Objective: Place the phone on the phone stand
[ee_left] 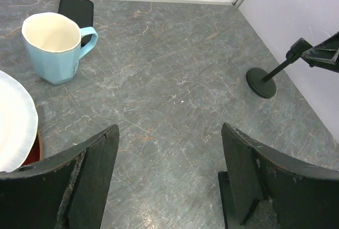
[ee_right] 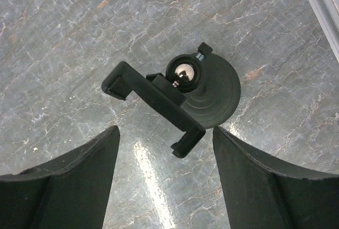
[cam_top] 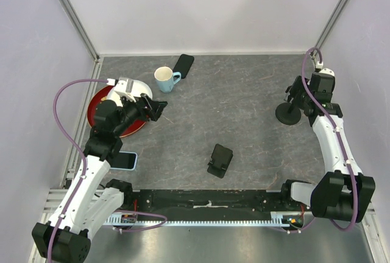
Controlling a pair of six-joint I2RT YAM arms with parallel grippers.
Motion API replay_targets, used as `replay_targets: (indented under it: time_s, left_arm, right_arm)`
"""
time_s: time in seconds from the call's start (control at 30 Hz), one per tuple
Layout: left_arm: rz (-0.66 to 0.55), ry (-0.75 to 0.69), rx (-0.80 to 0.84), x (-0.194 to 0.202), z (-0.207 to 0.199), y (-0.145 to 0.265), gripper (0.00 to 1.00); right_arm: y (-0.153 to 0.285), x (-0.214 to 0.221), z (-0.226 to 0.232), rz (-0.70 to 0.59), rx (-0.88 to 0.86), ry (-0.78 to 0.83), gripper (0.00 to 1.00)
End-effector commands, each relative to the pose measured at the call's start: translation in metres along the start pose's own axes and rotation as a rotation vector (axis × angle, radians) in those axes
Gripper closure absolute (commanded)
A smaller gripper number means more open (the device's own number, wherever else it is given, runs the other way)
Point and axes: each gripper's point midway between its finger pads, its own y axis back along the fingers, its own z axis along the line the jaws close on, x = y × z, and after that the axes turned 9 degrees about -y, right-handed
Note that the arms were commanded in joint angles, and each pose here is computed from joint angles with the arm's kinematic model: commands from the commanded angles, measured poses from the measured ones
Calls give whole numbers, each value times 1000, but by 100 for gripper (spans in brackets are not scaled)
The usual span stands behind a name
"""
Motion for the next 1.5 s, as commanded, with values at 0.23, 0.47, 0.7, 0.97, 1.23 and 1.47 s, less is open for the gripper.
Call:
replay_targets:
  time_s: [0.23, 0.47, 0.7, 0.97, 1.23, 1.47]
  left_arm:
    - [-34, 27, 46, -19, -10, -3, 16]
    - [-26, 33, 47, -17, -10, -5, 16]
    - [-22, 34, 40, -15, -8, -6, 16]
    - [-21, 29, 27, -15, -5, -6, 16]
    - [-22, 25, 21, -16, -5, -5, 16]
    - [-27, 22, 17, -17, -5, -4, 16]
  right_arm:
    - [-1, -24, -4, -173, -46, 11, 24]
    - [0, -31, 0, -225, -78, 16, 34]
    - [-6, -30, -1, -245, -82, 13, 43]
    - [0, -32, 0, -281, -97, -6, 59]
    - [-1, -22, 18, -226, -197, -3, 82]
    - [4, -16, 40, -185, -314, -3, 100]
